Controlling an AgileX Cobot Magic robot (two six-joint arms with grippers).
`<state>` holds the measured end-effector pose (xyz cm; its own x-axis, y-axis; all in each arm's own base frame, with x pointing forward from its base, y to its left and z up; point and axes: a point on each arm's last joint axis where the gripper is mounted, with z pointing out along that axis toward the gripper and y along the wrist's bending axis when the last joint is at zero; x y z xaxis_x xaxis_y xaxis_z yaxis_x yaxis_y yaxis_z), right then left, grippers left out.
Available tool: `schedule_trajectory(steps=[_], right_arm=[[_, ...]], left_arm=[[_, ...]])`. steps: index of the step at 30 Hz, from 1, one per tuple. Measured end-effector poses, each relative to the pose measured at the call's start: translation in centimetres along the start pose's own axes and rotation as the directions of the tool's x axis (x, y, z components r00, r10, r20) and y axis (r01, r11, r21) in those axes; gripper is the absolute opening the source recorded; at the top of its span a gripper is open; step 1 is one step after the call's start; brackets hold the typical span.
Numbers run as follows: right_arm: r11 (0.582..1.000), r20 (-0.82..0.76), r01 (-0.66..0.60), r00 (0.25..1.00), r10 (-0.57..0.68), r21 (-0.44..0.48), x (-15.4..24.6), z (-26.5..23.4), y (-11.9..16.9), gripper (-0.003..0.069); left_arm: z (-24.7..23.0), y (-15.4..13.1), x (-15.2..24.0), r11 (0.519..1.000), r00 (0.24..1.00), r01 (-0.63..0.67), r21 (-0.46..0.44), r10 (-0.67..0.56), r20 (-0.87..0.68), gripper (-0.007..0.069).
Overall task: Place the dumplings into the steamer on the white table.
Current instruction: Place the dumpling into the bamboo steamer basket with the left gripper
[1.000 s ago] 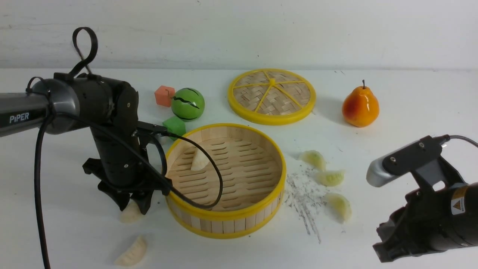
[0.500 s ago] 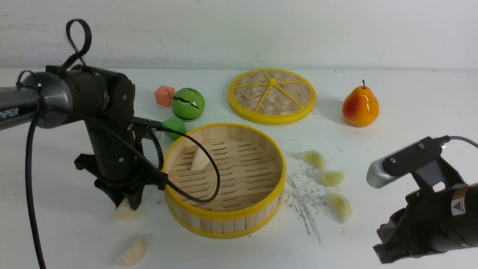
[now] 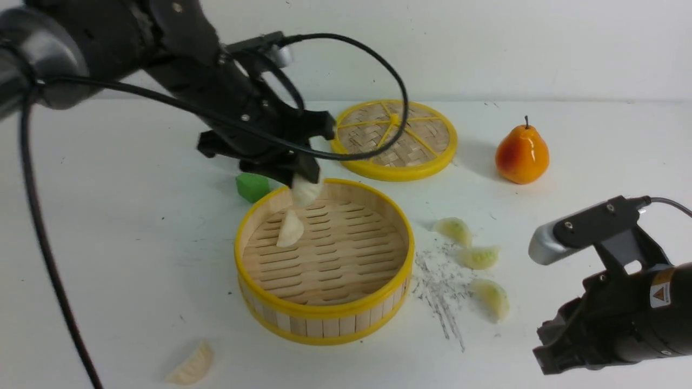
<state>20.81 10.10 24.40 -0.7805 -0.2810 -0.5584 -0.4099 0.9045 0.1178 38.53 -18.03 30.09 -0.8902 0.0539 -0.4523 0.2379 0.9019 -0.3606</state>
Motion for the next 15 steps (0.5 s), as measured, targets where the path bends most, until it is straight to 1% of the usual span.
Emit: schedule_trajectory(steps=[2,3,7,10,15], right_arm=[[1.000,0.002,-0.003,1.000,0.003,-0.001,0.0,0.0,0.0,0.0042],[1.000,0.002,-0.004,1.000,0.004,-0.002,0.0,0.0,0.0,0.0042],[1.000,0.002,-0.006,1.000,0.006,-0.004,0.0,0.0,0.0,0.0042],[1.000,0.003,-0.013,1.000,0.013,-0.008,0.0,0.0,0.1,0.0042],[1.000,0.003,-0.021,1.000,0.021,-0.013,0.0,0.0,0.1,0.0048]], left_arm=[[2.4,-0.8,0.1,0.999,1.000,0.011,-0.038,-0.011,0.001,0.0203],[3.7,-0.9,0.0,0.997,1.000,0.017,-0.072,-0.017,0.010,0.0203],[6.6,-0.1,-0.5,0.984,0.996,0.081,-0.159,-0.075,0.040,0.0202],[7.6,0.5,-0.7,0.976,0.993,0.115,-0.184,-0.109,0.043,0.0202],[9.2,1.0,-0.5,0.966,0.986,0.170,-0.194,-0.165,0.039,0.0202]])
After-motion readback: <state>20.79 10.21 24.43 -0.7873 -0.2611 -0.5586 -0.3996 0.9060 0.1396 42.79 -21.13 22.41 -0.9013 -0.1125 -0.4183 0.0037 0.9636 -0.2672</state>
